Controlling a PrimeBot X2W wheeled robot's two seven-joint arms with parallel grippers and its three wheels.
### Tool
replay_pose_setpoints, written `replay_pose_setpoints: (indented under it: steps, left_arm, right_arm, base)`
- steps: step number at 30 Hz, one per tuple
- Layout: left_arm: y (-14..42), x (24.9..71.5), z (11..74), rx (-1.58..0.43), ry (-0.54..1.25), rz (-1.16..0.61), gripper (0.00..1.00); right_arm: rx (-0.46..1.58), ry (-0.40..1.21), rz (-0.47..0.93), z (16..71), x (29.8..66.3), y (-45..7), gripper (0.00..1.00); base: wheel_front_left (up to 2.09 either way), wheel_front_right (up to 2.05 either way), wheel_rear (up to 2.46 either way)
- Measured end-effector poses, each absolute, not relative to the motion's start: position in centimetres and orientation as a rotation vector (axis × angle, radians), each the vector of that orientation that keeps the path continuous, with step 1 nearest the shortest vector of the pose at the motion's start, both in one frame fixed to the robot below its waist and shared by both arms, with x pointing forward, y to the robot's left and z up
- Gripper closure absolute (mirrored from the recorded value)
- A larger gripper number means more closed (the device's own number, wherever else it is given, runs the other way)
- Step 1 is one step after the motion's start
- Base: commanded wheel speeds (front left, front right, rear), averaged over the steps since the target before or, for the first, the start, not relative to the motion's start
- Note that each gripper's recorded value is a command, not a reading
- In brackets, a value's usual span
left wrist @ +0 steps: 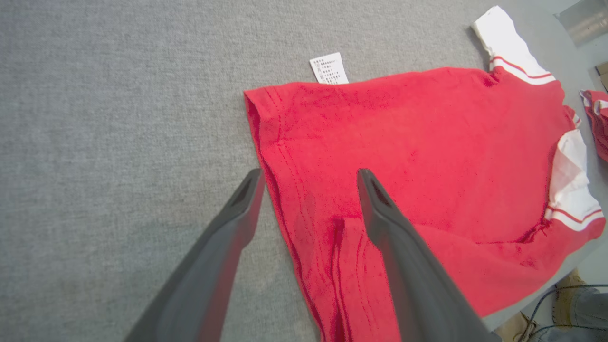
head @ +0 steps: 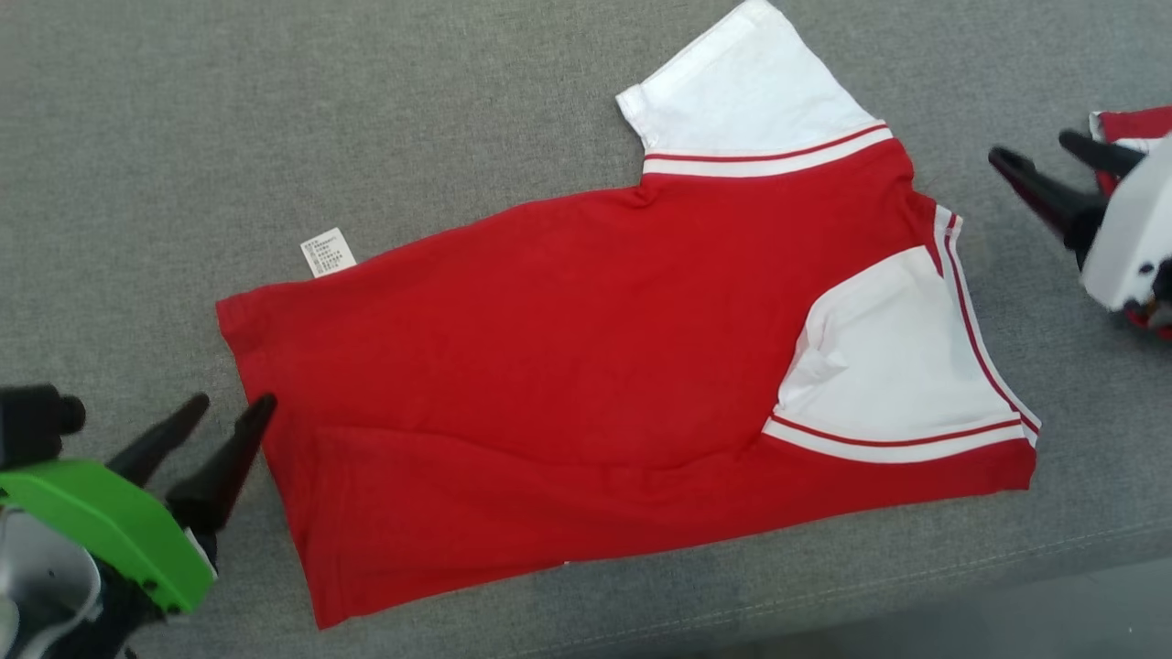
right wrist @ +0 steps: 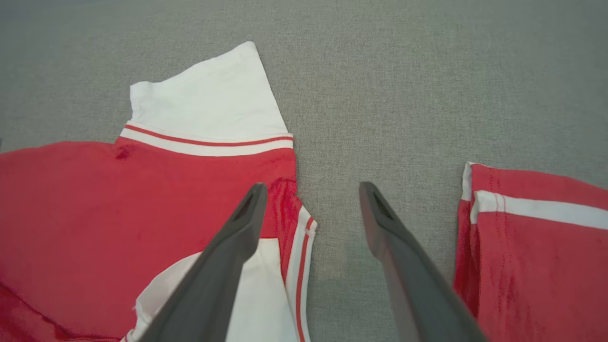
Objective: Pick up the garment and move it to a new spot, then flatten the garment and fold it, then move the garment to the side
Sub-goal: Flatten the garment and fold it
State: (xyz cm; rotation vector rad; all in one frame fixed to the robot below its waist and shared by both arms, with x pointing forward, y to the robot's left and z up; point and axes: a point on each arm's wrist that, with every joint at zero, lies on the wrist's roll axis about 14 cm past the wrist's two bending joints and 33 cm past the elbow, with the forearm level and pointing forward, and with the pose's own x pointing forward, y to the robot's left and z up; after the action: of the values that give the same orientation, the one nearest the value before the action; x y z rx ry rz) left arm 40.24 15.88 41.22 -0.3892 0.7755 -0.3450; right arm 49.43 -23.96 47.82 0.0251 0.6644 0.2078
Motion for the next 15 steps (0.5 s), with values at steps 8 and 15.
replay_pose_setpoints:
  steps: [8,15]
  left_arm:
    - [15.5,46.7,37.9,-0.342,0.819,-0.337,0.00]
    - [15.6,47.9,34.5,-0.303,0.873,-0.352,0.00]
  right_arm:
    - [-0.012,0.623,0.235,46.8,59.6,-19.5,0.00]
    - [-0.039,0.711,0.269,41.0,63.3,-16.3,0.00]
  base:
    - [0.00,0.00,0.00]
    - [0.00,0.00,0.00]
